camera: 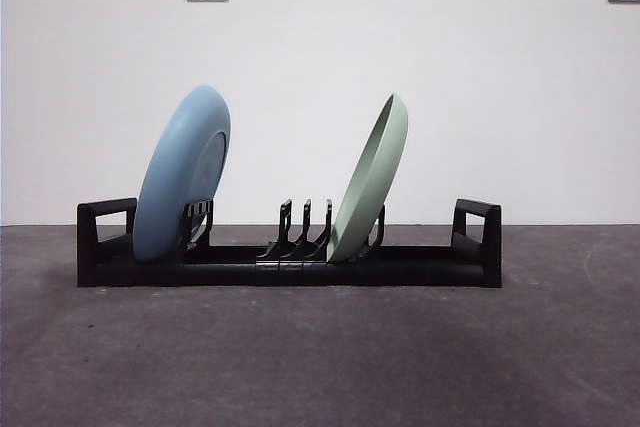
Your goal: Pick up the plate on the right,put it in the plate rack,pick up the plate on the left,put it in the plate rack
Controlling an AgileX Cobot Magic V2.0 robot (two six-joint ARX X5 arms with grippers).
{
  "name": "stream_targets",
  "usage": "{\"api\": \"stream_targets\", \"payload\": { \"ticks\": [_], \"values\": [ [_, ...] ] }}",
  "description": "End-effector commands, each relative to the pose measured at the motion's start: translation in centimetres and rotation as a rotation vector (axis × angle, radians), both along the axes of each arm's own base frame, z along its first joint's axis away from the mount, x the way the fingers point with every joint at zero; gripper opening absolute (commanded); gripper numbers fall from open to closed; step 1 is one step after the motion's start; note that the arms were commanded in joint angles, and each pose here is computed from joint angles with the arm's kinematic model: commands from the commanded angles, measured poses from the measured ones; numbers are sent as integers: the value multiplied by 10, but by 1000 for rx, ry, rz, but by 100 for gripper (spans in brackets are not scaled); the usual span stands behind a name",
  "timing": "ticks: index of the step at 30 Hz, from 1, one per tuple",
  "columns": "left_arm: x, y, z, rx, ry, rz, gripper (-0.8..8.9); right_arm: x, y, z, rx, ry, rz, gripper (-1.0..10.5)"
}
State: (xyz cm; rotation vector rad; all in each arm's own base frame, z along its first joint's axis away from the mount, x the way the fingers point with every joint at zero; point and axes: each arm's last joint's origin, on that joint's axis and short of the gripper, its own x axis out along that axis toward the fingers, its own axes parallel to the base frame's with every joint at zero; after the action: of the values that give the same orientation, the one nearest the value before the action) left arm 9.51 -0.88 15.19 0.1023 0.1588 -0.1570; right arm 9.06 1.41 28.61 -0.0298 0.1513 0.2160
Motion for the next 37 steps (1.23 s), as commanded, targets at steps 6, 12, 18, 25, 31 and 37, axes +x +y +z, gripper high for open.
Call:
{"api": "stream_targets", "payload": {
  "ticks": [6, 12, 18, 25, 31, 37],
  "values": [
    [1, 0, -4, -6, 10, 6, -2, -1, 0, -66, 13, -85, 49, 3],
    [1, 0, -4, -6, 10, 6, -2, 3, 0, -105, 38, -51, 42, 3],
    [1, 0, -4, -6, 10, 6, -2, 3, 0, -126, 74, -26, 36, 3],
    [1, 0, -4, -6, 10, 6, -2, 4, 1, -136, 100, 23, 30, 3],
    [1, 0, -4, -6, 10, 6, -2, 4, 1, -138, 167, 59, 18, 3],
    [1, 0, -4, -6, 10, 6, -2, 5, 0, -138, 174, 71, 11, 3]
  ]
}}
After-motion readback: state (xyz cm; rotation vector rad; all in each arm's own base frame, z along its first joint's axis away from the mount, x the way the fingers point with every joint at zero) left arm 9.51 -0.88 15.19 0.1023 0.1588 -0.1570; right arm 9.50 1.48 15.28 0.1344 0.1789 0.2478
